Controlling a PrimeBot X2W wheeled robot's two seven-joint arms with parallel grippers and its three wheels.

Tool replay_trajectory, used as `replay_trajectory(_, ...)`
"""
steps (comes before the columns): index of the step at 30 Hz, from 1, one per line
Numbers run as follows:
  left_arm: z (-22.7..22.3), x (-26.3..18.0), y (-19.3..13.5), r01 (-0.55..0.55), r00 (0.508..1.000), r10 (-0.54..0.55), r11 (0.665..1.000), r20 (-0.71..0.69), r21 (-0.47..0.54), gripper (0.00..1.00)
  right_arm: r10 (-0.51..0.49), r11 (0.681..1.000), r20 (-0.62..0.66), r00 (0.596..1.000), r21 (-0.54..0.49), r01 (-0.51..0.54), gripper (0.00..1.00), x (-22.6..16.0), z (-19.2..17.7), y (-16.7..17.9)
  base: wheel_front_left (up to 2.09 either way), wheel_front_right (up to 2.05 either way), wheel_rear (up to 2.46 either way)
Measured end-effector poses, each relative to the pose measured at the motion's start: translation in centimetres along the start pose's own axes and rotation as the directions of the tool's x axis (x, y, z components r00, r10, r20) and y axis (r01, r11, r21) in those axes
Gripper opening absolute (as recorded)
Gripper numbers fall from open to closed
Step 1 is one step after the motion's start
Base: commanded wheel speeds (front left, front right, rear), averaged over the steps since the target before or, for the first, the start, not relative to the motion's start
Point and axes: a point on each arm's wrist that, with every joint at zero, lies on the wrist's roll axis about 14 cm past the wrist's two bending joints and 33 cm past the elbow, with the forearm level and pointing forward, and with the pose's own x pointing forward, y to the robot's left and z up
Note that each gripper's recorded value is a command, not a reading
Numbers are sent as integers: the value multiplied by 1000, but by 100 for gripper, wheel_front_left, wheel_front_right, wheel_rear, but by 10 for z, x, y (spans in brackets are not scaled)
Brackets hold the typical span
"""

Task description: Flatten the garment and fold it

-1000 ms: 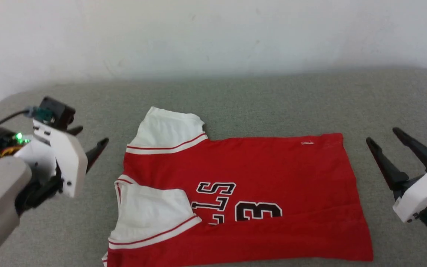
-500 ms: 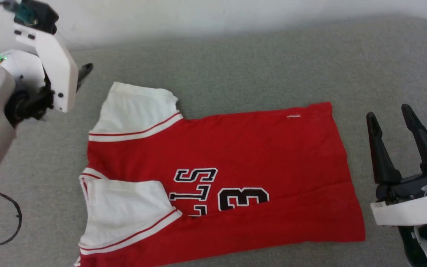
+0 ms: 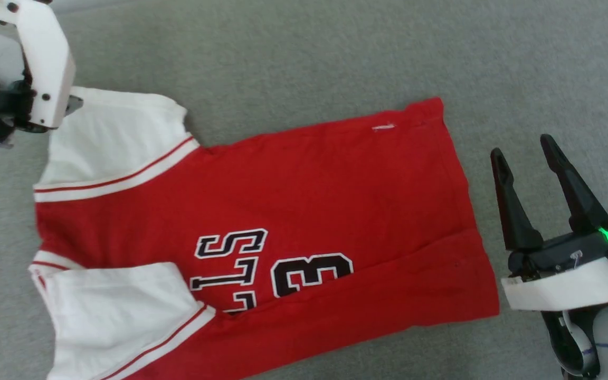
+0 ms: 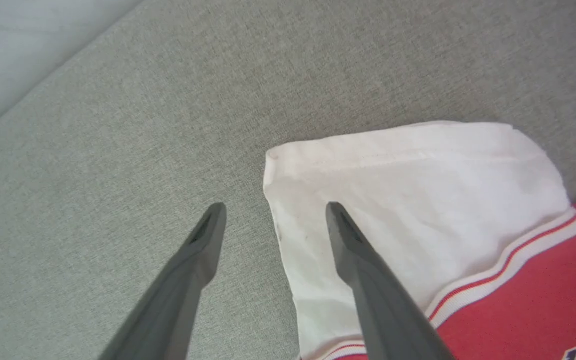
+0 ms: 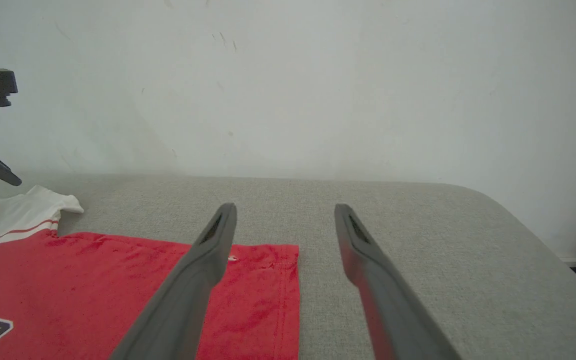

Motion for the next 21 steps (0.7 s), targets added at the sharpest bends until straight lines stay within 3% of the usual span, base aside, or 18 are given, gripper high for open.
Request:
replay_trajectory(8,-14,42,-9,31,991,-26,999,-128,35,100,-28,999,-83,996,-19,27,100,-2,-28,-11,0,0,0)
replay_trajectory(9,-14,43,-11,43,990,-39,999,-137,31,22,-32,999,-90,995,-23,30,100,-2,-30,-13,0,0,0)
replay_trajectory(10,-14,44,-13,57,989,-53,998,-141,21,0,-36,999,-95,995,-26,33,100,-3,-31,-15,0,0,0)
replay_trajectory(17,-11,34,-19,74,995,-71,997,-76,30,0,-22,998,-83,996,-65,16,100,-1,-22,-21,0,0,0)
replay_trajectory(21,-18,20,-19,70,997,-69,997,-34,37,0,18,990,-30,999,-141,-22,100,17,10,-28,0,0,0)
